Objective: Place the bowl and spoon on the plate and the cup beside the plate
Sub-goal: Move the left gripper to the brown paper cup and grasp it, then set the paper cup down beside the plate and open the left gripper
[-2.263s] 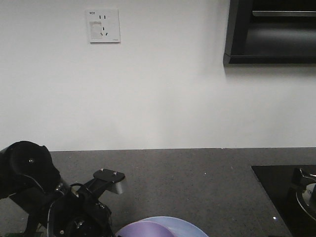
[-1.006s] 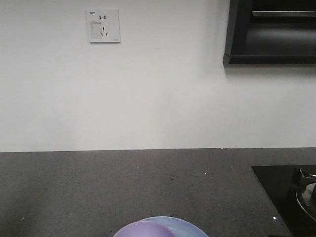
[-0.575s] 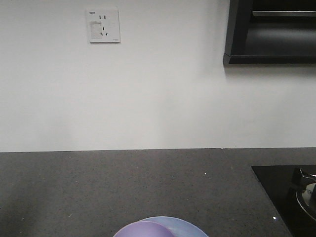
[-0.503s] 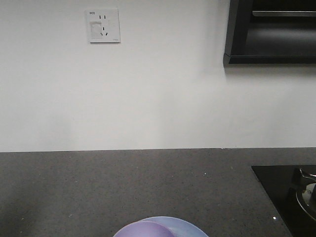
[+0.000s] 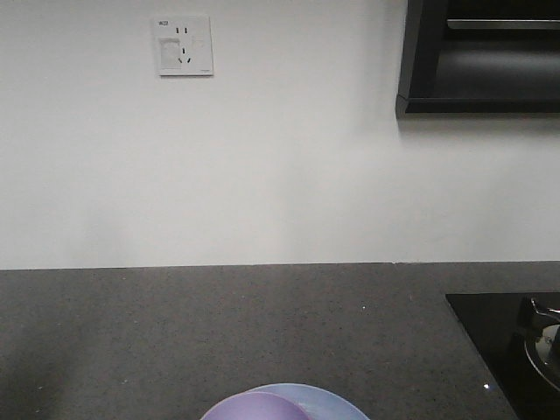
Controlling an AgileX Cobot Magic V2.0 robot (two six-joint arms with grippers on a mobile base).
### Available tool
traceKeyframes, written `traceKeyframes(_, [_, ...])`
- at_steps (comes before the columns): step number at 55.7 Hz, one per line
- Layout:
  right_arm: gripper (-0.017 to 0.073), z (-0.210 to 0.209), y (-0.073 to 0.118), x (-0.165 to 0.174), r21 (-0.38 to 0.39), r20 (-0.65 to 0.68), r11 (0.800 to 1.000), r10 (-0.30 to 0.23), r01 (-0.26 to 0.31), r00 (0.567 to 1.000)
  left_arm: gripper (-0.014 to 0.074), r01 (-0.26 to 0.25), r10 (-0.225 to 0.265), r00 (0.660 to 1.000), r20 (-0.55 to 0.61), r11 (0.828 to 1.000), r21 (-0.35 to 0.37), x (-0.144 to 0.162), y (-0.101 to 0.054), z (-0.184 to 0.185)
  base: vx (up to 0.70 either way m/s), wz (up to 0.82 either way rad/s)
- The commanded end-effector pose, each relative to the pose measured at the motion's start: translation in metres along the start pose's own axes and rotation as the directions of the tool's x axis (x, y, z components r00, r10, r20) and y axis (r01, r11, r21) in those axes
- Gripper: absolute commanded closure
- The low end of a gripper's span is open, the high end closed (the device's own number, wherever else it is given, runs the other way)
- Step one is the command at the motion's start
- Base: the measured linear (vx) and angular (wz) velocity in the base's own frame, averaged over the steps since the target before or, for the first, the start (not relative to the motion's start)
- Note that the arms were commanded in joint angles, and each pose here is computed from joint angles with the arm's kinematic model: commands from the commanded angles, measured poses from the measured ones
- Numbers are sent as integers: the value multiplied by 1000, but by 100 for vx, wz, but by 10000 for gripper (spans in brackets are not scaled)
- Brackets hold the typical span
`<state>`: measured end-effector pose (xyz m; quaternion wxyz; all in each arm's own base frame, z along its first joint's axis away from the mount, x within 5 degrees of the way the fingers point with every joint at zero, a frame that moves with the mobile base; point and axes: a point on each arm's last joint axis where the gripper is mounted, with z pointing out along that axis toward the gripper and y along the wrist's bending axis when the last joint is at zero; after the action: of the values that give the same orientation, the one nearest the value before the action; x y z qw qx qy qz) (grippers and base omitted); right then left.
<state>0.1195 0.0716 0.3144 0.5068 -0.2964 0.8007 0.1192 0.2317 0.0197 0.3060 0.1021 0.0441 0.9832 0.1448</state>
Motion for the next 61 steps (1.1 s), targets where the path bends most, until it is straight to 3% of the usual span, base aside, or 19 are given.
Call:
traceKeyframes(1, [568,-5,-4,-15,36,96,999,-8,5,995,603,-10,12,998,69,1000,-23,-3,6,-12,0,0])
traceKeyframes(7, [568,-5,-4,-15,36,96,999,-8,5,995,603,-39,41,995,86,999,-26,-3,8,-23,0,0])
traceKeyframes(13, [568,-5,-4,-15,36,96,999,-8,5,995,601,-9,13,988,156,1000,-25,-5,14,-47,0,0])
traceKeyframes(18, [568,-5,-4,-15,37,98,999,-9,5,995,599,11,-18,972,232,999,31,-9,14,-68,0,0])
traceKeyframes(30, [568,-5,-4,-15,34,97,999,-3,0,995,594,-164,85,909,408,973,162,-21,-16,-112,0,0])
traceKeyframes(38, [568,-5,-4,-15,34,106,999,2,-6,994,594,-272,171,890,424,943,192,-24,-47,-118,0,0])
traceKeyframes(49, [568,-5,-4,-15,32,103,999,4,-8,995,594,-425,312,855,414,879,216,-29,-95,-114,0,0])
traceKeyframes(61, [568,-5,-4,-15,27,106,999,17,-20,994,594,-524,416,822,388,819,232,-35,-142,-103,0,0])
